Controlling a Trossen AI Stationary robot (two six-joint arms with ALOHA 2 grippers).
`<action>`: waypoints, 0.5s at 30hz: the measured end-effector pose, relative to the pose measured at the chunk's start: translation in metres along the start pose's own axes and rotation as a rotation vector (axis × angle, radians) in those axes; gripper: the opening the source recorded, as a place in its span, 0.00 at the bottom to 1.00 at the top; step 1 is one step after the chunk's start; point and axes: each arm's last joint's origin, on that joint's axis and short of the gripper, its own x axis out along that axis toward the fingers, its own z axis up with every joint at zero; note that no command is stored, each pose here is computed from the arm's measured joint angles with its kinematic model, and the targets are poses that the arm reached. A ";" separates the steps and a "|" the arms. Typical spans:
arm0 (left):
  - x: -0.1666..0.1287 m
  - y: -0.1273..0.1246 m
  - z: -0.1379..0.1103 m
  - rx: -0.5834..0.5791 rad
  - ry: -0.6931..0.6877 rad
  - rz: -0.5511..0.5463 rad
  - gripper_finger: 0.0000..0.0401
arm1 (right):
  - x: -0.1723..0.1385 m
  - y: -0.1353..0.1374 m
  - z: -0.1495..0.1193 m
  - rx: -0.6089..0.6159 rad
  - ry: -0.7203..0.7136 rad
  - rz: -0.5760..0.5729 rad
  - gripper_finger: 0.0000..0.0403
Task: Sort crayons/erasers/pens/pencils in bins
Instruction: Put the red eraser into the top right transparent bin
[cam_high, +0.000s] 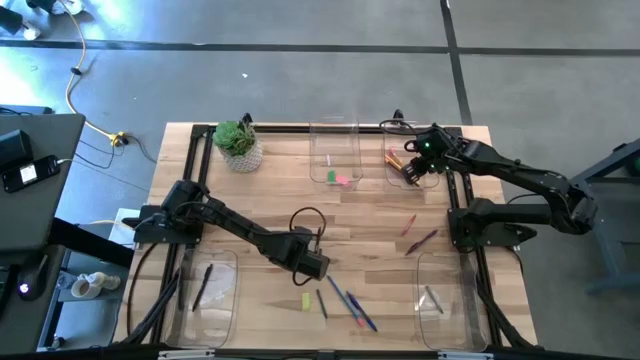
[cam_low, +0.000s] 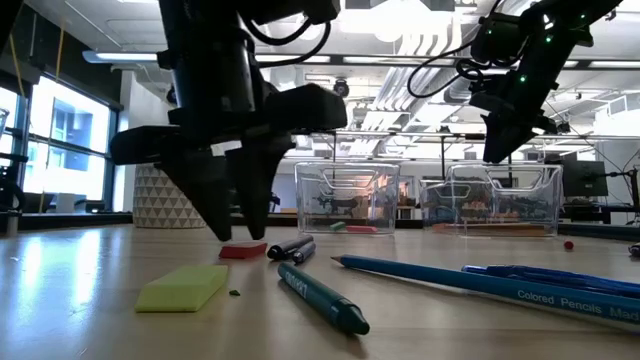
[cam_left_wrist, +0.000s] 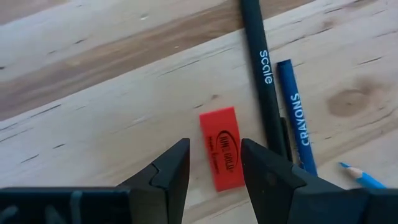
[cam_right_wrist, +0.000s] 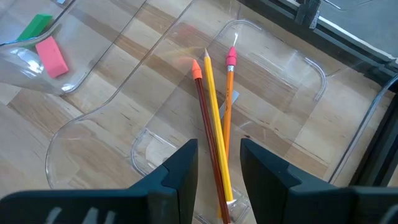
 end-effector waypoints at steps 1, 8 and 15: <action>0.002 0.000 0.000 0.001 0.000 0.004 0.33 | 0.000 0.000 0.000 0.000 0.000 0.000 0.27; 0.011 -0.002 -0.003 0.021 0.024 0.011 0.33 | 0.000 0.000 0.000 0.000 0.000 0.000 0.27; 0.015 -0.001 -0.005 0.035 0.035 0.033 0.32 | 0.000 0.000 0.000 0.001 0.000 0.000 0.27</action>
